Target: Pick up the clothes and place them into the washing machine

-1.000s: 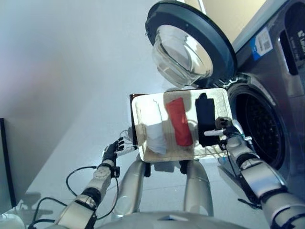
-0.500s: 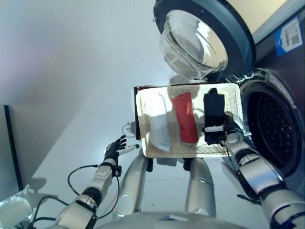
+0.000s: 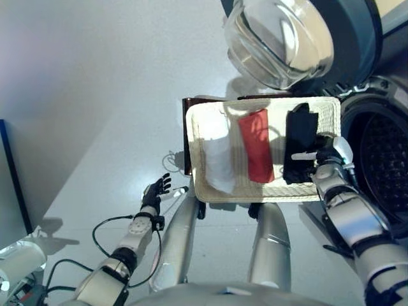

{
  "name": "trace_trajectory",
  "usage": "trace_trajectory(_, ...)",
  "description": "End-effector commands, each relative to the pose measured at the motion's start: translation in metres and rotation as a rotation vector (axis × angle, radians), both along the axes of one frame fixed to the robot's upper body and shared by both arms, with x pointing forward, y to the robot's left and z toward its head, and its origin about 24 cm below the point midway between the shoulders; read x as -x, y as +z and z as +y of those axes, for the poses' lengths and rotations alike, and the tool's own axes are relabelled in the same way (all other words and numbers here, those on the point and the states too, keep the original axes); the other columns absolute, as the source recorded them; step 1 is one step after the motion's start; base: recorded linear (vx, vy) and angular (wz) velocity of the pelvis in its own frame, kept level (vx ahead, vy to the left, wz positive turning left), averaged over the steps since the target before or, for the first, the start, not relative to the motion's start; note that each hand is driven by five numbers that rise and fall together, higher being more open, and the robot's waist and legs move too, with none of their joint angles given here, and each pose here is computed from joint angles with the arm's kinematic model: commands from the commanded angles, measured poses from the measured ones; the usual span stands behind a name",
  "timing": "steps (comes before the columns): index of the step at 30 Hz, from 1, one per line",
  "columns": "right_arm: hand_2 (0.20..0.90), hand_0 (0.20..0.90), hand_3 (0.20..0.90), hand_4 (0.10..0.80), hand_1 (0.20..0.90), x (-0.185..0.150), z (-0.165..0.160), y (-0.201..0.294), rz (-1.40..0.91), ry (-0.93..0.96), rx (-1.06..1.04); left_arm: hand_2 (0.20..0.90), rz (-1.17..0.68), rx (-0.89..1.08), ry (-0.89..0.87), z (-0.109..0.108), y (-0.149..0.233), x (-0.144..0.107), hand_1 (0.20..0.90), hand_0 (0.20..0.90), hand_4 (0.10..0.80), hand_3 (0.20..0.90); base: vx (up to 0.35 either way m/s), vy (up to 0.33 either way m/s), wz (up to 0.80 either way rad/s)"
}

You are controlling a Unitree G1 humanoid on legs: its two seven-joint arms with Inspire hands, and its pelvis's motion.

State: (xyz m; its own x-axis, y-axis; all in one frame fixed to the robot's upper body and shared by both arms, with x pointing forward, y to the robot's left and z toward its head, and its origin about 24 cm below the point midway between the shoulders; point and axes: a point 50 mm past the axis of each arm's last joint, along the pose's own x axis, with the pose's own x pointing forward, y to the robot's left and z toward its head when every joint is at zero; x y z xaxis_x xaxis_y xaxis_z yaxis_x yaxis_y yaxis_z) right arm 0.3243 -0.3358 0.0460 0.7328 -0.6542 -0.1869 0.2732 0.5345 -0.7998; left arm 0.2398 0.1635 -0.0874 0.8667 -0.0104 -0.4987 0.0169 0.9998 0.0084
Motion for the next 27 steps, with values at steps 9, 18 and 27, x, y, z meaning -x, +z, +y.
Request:
trace_trajectory(9,0.2,0.2,0.2,0.3,0.2,0.012,-0.011,-0.009,0.162,0.087,0.109,0.9,0.045,-0.012,0.036,0.004,-0.011,0.014,0.9,0.9,0.8,0.9,0.015,0.016,0.0)
trace_trajectory(18,0.2,0.2,0.2,0.3,0.2,0.029,-0.037,-0.005,0.141,-0.041,0.044,0.9,0.143,-0.039,0.037,0.014,-0.028,0.038,0.9,0.9,0.8,0.9,0.023,-0.009,-0.07)
trace_trajectory(27,0.2,0.2,0.2,0.3,0.2,0.055,-0.036,-0.035,-0.286,-0.316,-0.381,0.9,0.092,-0.032,0.077,0.012,-0.024,0.037,0.9,0.9,0.8,0.9,-0.004,-0.026,-0.14)
